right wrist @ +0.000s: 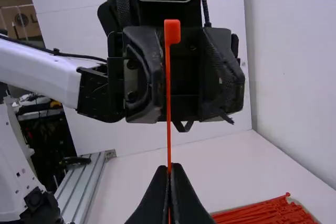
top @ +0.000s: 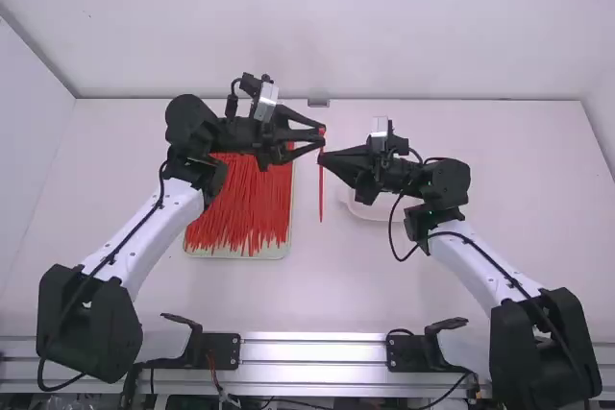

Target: Fasten the cable tie

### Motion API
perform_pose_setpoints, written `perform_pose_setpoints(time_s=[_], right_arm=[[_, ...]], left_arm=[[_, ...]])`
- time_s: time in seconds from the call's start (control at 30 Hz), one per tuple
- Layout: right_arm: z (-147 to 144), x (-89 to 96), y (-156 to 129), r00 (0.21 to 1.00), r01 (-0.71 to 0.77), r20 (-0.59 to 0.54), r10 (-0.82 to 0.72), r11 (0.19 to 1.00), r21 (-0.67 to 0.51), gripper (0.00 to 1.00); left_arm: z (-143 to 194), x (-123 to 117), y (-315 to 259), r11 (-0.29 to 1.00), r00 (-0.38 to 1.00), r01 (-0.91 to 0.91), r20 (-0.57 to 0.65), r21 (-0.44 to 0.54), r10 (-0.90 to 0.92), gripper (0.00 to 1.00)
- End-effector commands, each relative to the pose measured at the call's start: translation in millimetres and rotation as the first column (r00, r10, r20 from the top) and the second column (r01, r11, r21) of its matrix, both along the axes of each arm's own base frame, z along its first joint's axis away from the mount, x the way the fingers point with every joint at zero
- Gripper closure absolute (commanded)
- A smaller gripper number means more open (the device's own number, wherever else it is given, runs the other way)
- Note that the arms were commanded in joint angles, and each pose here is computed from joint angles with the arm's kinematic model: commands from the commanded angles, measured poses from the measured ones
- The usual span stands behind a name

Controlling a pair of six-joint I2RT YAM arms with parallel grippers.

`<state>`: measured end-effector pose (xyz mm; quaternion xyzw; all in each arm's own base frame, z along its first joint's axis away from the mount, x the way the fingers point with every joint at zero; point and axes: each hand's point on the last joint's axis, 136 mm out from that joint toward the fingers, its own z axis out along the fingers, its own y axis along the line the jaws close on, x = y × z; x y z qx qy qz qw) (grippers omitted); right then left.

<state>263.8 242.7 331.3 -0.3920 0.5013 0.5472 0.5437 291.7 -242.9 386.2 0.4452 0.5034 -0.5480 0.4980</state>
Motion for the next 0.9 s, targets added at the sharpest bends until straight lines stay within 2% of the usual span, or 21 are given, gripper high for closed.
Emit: perform_pose_setpoints(time_s=[0.0,0.07,0.17,0.2,0.33,0.43,0.6,0.63,0.67,0.73,0.87], right_arm=[[13.7,-3.6,0.6,0.999,-0.010,0.045,0.010,1.000,0.008,1.00],[12.9,-2.9,0.7,0.999,-0.009,0.037,0.008,1.000,0.007,1.00],[12.7,-2.4,0.6,0.999,-0.007,0.034,0.007,1.000,0.007,1.00],[12.7,-2.3,0.6,0.999,-0.006,0.033,0.006,1.000,0.007,1.00],[13.4,-2.7,0.5,0.999,-0.007,0.039,0.006,1.000,0.009,1.00],[13.4,-2.6,0.6,0.999,-0.006,0.039,0.006,1.000,0.009,1.00],[15.0,-3.1,0.2,0.999,-0.007,0.040,0.006,1.000,0.014,1.00],[16.0,-3.3,0.0,0.999,-0.007,0.038,0.006,1.000,0.017,1.00],[15.9,-3.2,-0.5,0.999,-0.007,0.038,0.006,1.000,0.017,1.00],[16.2,-1.7,-1.7,0.999,0.000,0.038,0.000,1.000,0.018,1.00],[16.1,-1.4,-2.2,0.999,0.001,0.037,-0.002,1.000,0.018,1.00]], left_arm=[[12.6,-2.7,-1.1,1.000,1.000,0.005,0.026,-0.014,-0.004,0.76],[14.2,-3.1,-0.9,1.000,1.000,0.004,0.030,-0.017,-0.004,0.81],[15.2,-3.1,-0.8,1.000,1.000,0.003,0.025,-0.020,-0.003,0.97],[15.1,-3.0,-0.8,1.000,1.000,0.003,0.024,-0.020,-0.003,0.98],[14.4,-3.4,-0.8,1.000,1.000,0.007,0.020,-0.018,-0.006,0.96],[13.7,-3.3,-0.9,1.000,1.000,0.007,0.017,-0.017,-0.007,0.86],[13.8,-3.2,-0.9,1.000,1.000,0.006,0.017,-0.017,-0.006,0.86],[13.8,-3.3,-0.9,1.000,1.000,0.007,0.018,-0.017,-0.007,0.87],[13.7,-3.3,-0.9,1.000,1.000,0.007,0.017,-0.017,-0.006,0.93],[13.7,-3.3,-0.9,1.000,1.000,0.006,0.017,-0.017,-0.006,0.96],[14.3,-3.5,-0.9,1.000,1.000,0.007,0.021,-0.018,-0.007,0.98]])
